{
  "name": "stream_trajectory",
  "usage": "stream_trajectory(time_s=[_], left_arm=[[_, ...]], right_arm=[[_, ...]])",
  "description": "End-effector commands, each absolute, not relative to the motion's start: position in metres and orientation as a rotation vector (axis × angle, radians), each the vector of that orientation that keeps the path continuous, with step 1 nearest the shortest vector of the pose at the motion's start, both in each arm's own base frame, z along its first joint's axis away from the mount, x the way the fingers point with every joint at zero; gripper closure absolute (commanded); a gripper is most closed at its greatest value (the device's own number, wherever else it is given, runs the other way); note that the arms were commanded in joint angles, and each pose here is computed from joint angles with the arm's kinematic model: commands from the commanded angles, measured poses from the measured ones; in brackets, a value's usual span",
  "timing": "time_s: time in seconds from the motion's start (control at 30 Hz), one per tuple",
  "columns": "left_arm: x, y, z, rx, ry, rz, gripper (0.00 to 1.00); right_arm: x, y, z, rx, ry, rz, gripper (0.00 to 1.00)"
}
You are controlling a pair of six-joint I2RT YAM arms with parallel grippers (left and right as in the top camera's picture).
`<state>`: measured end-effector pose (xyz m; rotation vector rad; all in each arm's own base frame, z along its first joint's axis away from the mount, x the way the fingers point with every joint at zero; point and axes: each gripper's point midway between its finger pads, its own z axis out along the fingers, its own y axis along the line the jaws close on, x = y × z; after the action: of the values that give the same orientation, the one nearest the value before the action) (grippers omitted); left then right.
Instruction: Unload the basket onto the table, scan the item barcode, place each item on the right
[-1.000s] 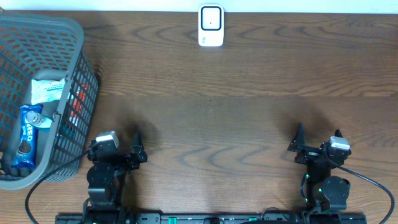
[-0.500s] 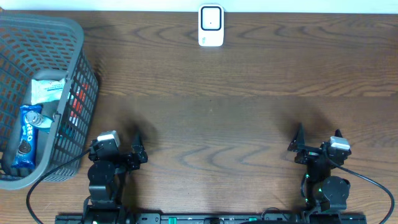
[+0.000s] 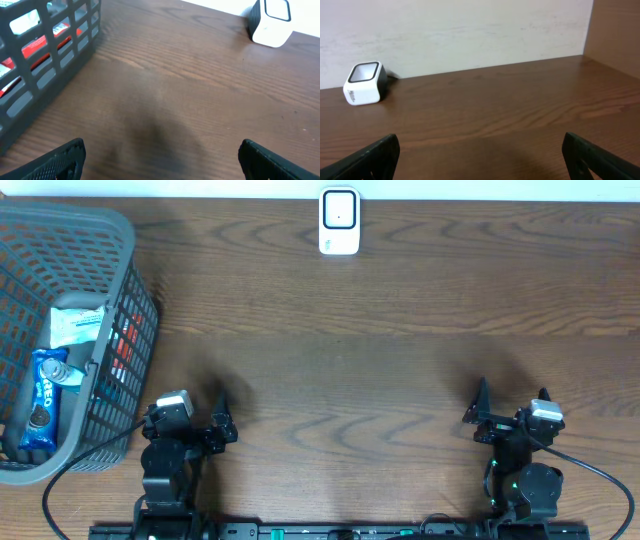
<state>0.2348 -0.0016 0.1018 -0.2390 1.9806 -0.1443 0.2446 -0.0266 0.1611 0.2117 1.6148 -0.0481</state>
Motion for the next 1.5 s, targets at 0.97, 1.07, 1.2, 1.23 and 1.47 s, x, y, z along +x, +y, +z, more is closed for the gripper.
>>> stream_trajectory(time_s=[0.97, 1.07, 1.2, 1.23, 1.47], left_arm=[[0.235, -0.002, 0.151, -0.248, 2.158, -0.118, 0.02], [0.237, -0.002, 0.156, -0.249, 2.159, -0.118, 0.02], [0.239, -0.002, 0.167, -0.247, 2.142, -0.12, 0.02], [0.239, -0.002, 0.168, -0.247, 2.14, -0.12, 0.02], [0.239, -0.021, 0.173, -0.18, 2.136, -0.243, 0.02]], right_arm=[[0.244, -0.031, 0.16, 0.215, 1.62, -0.072, 0.01], [0.244, -0.031, 0.16, 0.215, 1.62, -0.072, 0.01], [0.244, -0.031, 0.16, 0.215, 1.62, -0.072, 0.01], [0.244, -0.031, 0.16, 0.215, 1.62, -0.072, 0.01], [0.244, -0.031, 0.16, 0.215, 1.62, -0.073, 0.01]])
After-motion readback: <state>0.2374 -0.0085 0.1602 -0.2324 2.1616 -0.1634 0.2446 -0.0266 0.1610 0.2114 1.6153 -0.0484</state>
